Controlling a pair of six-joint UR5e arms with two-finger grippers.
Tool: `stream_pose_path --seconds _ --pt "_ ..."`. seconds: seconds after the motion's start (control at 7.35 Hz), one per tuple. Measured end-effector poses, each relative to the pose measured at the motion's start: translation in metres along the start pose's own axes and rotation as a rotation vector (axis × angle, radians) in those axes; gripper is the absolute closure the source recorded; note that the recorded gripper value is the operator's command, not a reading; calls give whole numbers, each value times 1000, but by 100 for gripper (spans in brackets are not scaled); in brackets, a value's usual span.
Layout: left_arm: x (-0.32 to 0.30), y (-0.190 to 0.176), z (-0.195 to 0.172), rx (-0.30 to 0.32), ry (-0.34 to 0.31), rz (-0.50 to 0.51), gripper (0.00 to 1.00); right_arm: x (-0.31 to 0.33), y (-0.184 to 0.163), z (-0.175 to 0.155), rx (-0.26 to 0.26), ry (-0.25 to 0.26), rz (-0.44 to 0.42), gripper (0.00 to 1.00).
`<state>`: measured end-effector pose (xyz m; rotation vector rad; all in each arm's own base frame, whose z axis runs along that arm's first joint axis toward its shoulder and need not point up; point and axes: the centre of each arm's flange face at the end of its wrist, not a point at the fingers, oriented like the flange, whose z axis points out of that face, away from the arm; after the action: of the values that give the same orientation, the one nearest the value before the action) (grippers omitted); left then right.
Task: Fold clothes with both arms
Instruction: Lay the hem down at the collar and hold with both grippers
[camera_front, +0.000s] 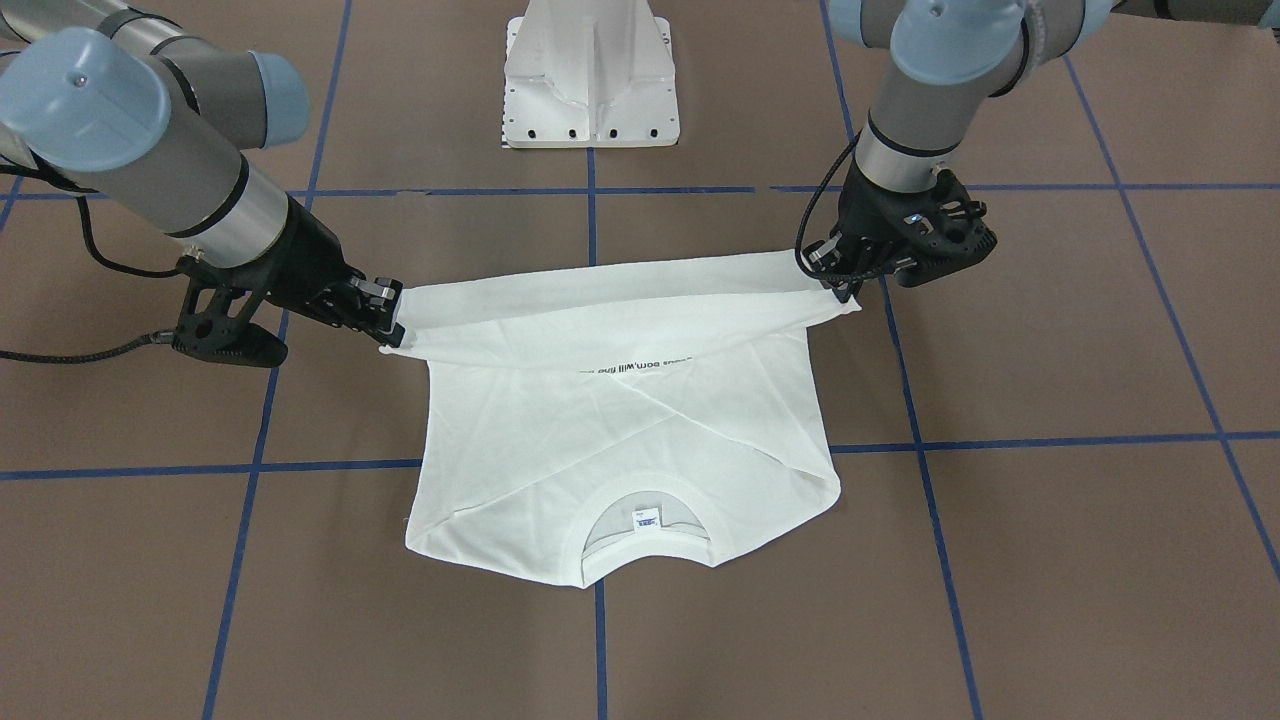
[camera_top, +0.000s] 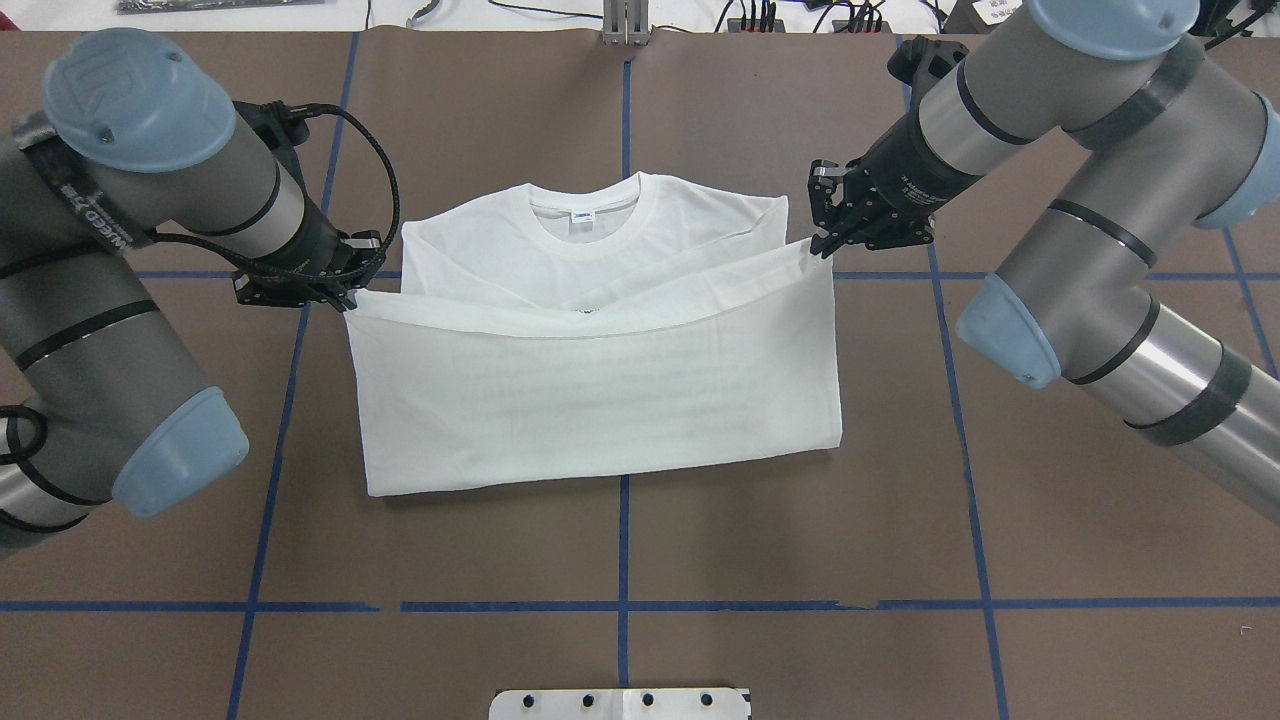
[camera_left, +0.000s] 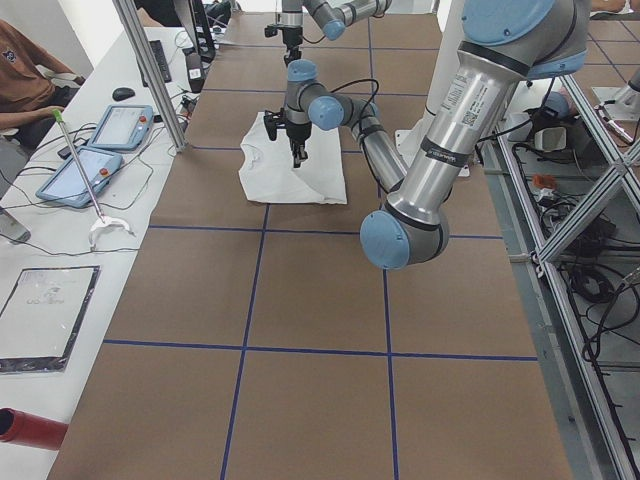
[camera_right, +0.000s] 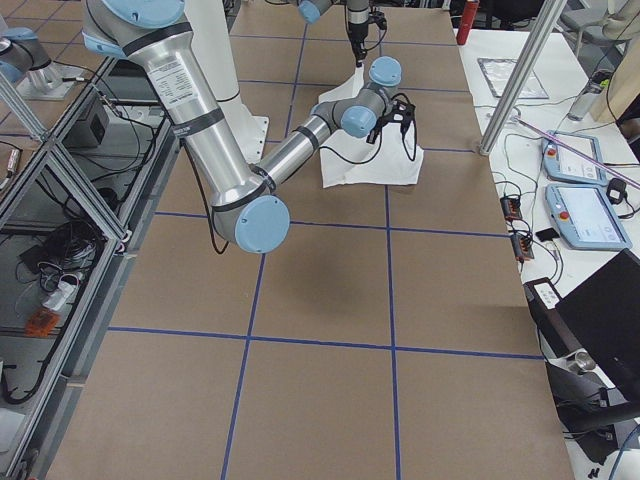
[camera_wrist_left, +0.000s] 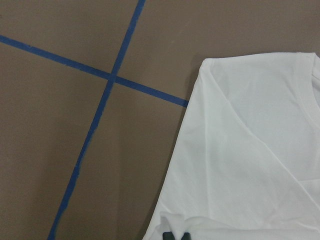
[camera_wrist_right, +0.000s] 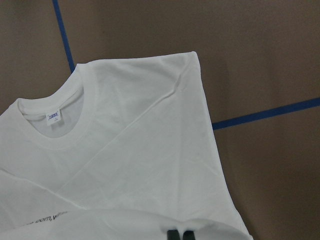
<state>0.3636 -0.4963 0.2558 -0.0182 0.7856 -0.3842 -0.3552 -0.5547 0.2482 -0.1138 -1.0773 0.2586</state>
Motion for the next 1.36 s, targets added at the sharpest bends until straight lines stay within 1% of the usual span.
stream_pose_path --seconds 0.27,0.54,0.95,1.36 --pt "8 -28 18 19 12 -15 100 -12 -27 14 9 28 13 100" --pt "18 -49 28 31 11 -30 100 -19 -45 23 14 49 23 100" --pt "28 -69 51 36 9 -39 100 -18 -77 35 20 85 26 100" --pt "23 -84 65 40 -9 -54 100 -13 -91 35 23 100 6 100"
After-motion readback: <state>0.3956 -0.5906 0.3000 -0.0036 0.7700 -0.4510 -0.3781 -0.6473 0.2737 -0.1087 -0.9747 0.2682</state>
